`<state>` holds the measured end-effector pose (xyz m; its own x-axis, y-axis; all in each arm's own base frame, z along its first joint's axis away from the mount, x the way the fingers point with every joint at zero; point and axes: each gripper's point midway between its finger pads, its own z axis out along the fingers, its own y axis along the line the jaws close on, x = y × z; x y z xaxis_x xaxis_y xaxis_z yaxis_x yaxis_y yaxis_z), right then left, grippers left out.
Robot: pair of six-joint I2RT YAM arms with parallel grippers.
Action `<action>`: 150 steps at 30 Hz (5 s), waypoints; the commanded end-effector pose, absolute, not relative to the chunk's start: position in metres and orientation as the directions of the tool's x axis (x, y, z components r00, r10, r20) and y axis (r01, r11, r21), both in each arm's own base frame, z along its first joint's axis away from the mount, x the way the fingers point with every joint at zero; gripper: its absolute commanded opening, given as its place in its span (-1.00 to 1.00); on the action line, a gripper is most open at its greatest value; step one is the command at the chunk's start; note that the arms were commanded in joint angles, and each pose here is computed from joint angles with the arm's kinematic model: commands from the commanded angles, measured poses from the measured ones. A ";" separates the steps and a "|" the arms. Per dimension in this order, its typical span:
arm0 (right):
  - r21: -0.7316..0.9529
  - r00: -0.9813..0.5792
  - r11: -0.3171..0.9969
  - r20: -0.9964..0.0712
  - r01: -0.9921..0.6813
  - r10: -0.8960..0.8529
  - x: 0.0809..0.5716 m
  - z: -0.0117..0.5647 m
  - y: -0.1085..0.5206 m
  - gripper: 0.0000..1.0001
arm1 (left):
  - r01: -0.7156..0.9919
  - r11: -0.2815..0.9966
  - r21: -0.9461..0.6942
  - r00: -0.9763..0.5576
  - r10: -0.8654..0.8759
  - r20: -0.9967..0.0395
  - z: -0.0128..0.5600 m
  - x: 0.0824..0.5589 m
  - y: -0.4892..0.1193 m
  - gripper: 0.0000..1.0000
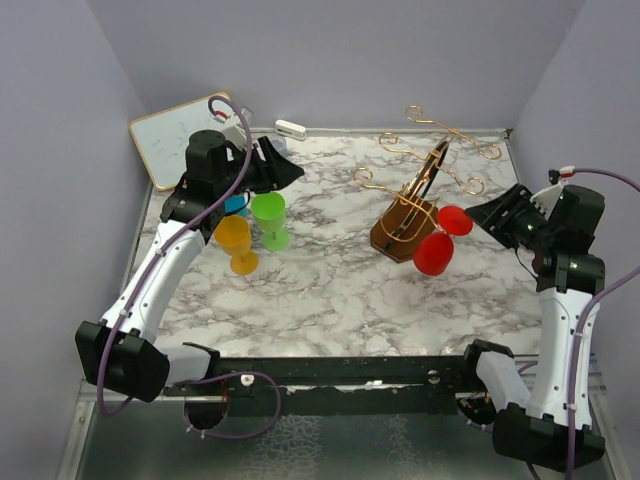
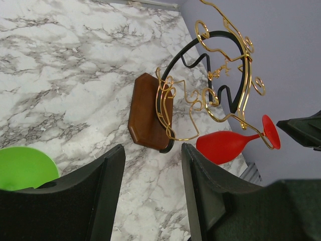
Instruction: Take the wine glass off the wine glass rack
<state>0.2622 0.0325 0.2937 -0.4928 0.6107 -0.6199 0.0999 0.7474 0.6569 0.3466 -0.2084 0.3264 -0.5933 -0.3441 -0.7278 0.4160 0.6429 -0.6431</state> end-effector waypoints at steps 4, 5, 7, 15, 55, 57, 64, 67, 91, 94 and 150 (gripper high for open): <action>0.642 -0.479 0.760 -0.637 0.104 0.604 0.260 0.287 0.029 -0.04 | 0.460 0.621 -0.635 -0.566 -0.346 -0.748 0.344 0.332 -0.207 0.03; 0.644 -0.480 0.759 -0.637 0.098 0.603 0.260 0.287 0.030 -0.04 | 0.459 0.621 -0.636 -0.566 -0.347 -0.748 0.344 0.332 -0.207 0.03; 0.650 -0.482 0.755 -0.636 0.086 0.603 0.260 0.285 0.032 -0.05 | 0.458 0.621 -0.636 -0.562 -0.352 -0.748 0.345 0.332 -0.206 0.03; 0.674 -0.502 0.738 -0.625 0.039 0.597 0.258 0.279 0.042 -0.13 | 0.447 0.616 -0.649 -0.573 -0.361 -0.736 0.342 0.332 -0.206 0.03; 0.724 -0.376 0.688 -0.653 -0.054 0.658 0.233 0.335 0.055 -0.98 | 0.428 0.626 -0.652 -0.571 -0.372 -0.732 0.345 0.322 -0.201 0.03; 0.730 -0.383 0.680 -0.648 -0.063 0.659 0.231 0.336 0.058 -0.98 | 0.430 0.625 -0.652 -0.569 -0.373 -0.733 0.346 0.321 -0.201 0.03; 0.741 -0.414 0.667 -0.633 -0.079 0.654 0.227 0.331 0.064 -0.98 | 0.426 0.625 -0.654 -0.570 -0.376 -0.731 0.346 0.321 -0.200 0.03; 0.747 -0.426 0.660 -0.625 -0.082 0.654 0.226 0.328 0.066 -0.98 | 0.424 0.624 -0.656 -0.573 -0.376 -0.728 0.344 0.321 -0.200 0.03; 0.770 -0.471 0.605 -0.618 -0.201 0.630 0.254 0.325 0.075 -0.98 | 0.408 0.627 -0.664 -0.576 -0.387 -0.720 0.340 0.324 -0.200 0.03; 0.765 -0.446 0.617 -0.626 -0.188 0.640 0.263 0.327 0.069 -0.98 | 0.406 0.626 -0.666 -0.576 -0.390 -0.718 0.341 0.324 -0.200 0.03; -0.086 0.101 0.669 -0.995 -0.738 -0.017 0.314 0.520 0.198 -0.98 | 0.365 0.560 -0.744 -0.576 -0.492 -0.653 0.387 0.281 -0.189 0.10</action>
